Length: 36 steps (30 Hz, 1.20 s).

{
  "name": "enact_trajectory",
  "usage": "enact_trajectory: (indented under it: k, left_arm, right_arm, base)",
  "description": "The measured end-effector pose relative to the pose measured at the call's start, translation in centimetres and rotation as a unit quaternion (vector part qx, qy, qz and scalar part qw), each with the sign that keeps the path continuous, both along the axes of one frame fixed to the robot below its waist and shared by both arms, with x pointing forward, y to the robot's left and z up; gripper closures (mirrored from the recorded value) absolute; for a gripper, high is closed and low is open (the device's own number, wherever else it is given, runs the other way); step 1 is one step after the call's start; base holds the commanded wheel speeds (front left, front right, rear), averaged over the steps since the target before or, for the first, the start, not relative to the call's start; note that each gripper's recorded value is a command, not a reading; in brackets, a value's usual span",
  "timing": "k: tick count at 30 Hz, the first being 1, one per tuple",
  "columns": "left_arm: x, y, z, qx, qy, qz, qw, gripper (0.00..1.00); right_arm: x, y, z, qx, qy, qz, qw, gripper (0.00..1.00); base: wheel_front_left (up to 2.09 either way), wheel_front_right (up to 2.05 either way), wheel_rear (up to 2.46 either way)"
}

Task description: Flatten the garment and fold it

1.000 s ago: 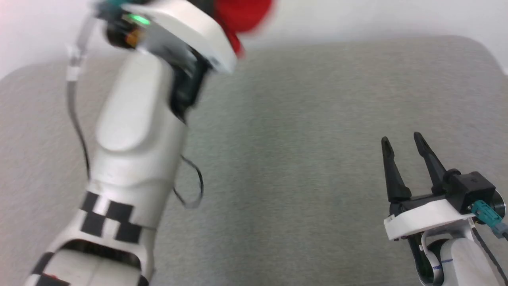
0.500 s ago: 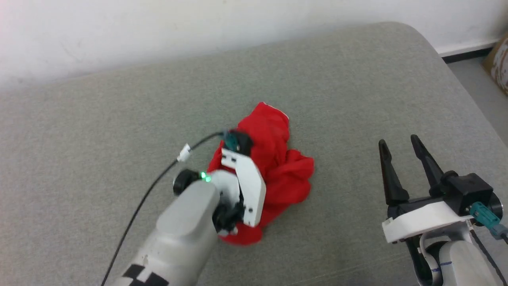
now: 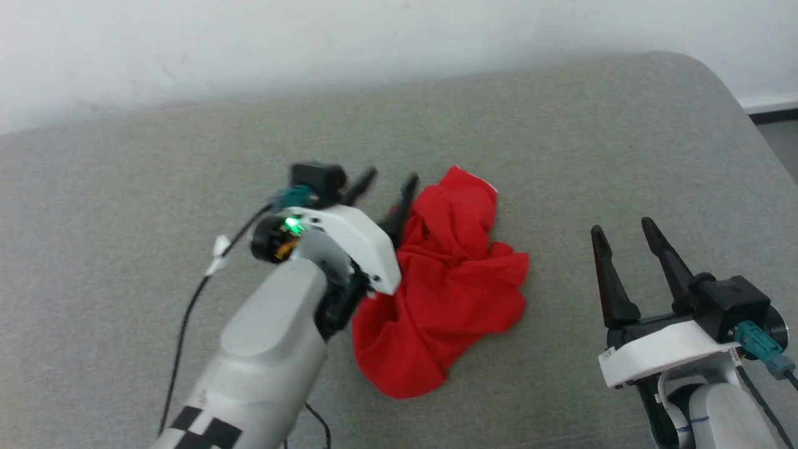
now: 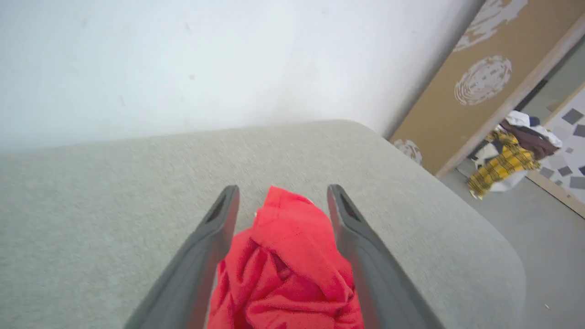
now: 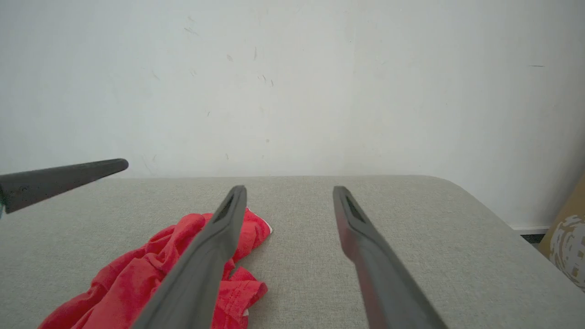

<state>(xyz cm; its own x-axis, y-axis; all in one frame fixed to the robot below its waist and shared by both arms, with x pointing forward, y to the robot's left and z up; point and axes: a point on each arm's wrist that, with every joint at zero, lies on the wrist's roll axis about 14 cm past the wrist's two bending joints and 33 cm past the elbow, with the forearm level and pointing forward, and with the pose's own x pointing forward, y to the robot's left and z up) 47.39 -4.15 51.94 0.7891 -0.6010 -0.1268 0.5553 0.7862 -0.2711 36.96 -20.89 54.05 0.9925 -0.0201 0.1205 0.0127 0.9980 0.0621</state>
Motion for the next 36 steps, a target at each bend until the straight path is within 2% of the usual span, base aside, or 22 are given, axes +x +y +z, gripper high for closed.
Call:
enact_trajectory:
  k: [3,7,11,17,23,32,36]
  left_arm:
    - [1.3,3.3,4.4,-0.039,-0.104,0.053,0.992,0.0]
    - [1.1,8.1,6.5,-0.043,-0.156,0.107,0.981,0.0]
    - [-0.7,12.3,7.9,-0.035,-0.202,0.155,0.966,0.0]
    - [-4.4,17.4,4.8,-0.009,-0.185,0.221,0.958,0.0]
    - [-7.1,20.7,3.0,0.013,-0.172,0.27,0.947,0.0]
    - [-8.6,21.9,2.2,0.01,-0.163,0.301,0.939,0.0]
    - [-8.5,21.9,2.1,0.006,-0.161,0.305,0.939,0.0]
  right_arm:
    - [0.3,0.7,0.1,0.0,0.0,0.011,1.0,0.0]
    - [0.4,1.4,0.7,0.0,-0.008,0.022,1.0,0.0]
    - [0.6,2.2,0.9,-0.002,-0.011,0.033,0.999,0.0]
    - [0.9,3.1,0.9,0.0,-0.009,0.047,0.999,0.0]
    - [1.1,4.0,0.4,0.001,-0.001,0.06,0.998,0.0]
    - [1.5,4.7,-0.6,-0.003,0.02,0.07,0.997,0.0]
    - [2.1,5.9,-2.1,-0.009,0.059,0.089,0.994,0.0]
  base:
    - [0.0,0.0,0.0]
    - [0.0,0.0,0.0]
    - [0.0,0.0,0.0]
    - [0.0,0.0,0.0]
    - [0.0,0.0,0.0]
    - [0.0,0.0,0.0]
    - [0.0,0.0,0.0]
